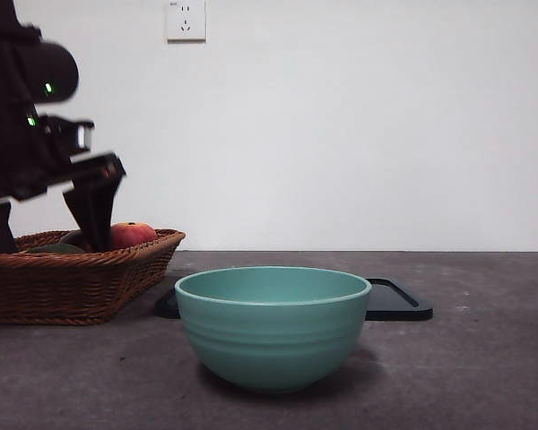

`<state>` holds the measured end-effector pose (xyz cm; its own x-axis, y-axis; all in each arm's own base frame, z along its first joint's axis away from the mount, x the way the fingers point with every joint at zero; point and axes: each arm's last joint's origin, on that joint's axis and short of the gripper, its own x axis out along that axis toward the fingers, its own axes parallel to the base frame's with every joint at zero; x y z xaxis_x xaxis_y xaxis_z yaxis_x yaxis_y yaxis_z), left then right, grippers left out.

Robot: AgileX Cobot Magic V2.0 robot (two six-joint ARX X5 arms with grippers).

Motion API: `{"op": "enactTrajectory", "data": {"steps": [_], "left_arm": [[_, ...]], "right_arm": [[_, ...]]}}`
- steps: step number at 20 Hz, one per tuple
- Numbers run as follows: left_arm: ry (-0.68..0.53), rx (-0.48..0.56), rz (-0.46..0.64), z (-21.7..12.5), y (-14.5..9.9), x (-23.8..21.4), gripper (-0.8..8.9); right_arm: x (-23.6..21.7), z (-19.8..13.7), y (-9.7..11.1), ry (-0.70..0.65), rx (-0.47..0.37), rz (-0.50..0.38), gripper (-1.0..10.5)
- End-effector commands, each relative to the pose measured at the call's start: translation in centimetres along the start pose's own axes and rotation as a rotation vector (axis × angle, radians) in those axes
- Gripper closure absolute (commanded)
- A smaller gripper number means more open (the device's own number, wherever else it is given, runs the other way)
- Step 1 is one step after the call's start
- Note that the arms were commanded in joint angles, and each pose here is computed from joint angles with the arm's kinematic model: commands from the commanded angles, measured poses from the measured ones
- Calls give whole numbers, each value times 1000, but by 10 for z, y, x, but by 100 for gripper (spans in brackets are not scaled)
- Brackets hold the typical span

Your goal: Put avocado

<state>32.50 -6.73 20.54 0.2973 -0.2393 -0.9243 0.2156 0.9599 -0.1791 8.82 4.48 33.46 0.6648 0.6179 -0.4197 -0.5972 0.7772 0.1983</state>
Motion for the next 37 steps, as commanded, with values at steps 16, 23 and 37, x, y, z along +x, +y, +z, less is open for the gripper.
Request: {"op": "enactTrajectory", "data": {"steps": [16, 23, 37], "left_arm": [[-113, 90, -178, -17, -75, -94, 629], [-35, 369, -318, -51, -169, -83, 629], [144, 472, -224, -67, -223, 19, 630]], "right_arm": [[-3, 5, 2, -22, -14, 6, 392], [-3, 5, 2, -22, -13, 6, 392], [-3, 5, 2, -22, -13, 6, 392]]}}
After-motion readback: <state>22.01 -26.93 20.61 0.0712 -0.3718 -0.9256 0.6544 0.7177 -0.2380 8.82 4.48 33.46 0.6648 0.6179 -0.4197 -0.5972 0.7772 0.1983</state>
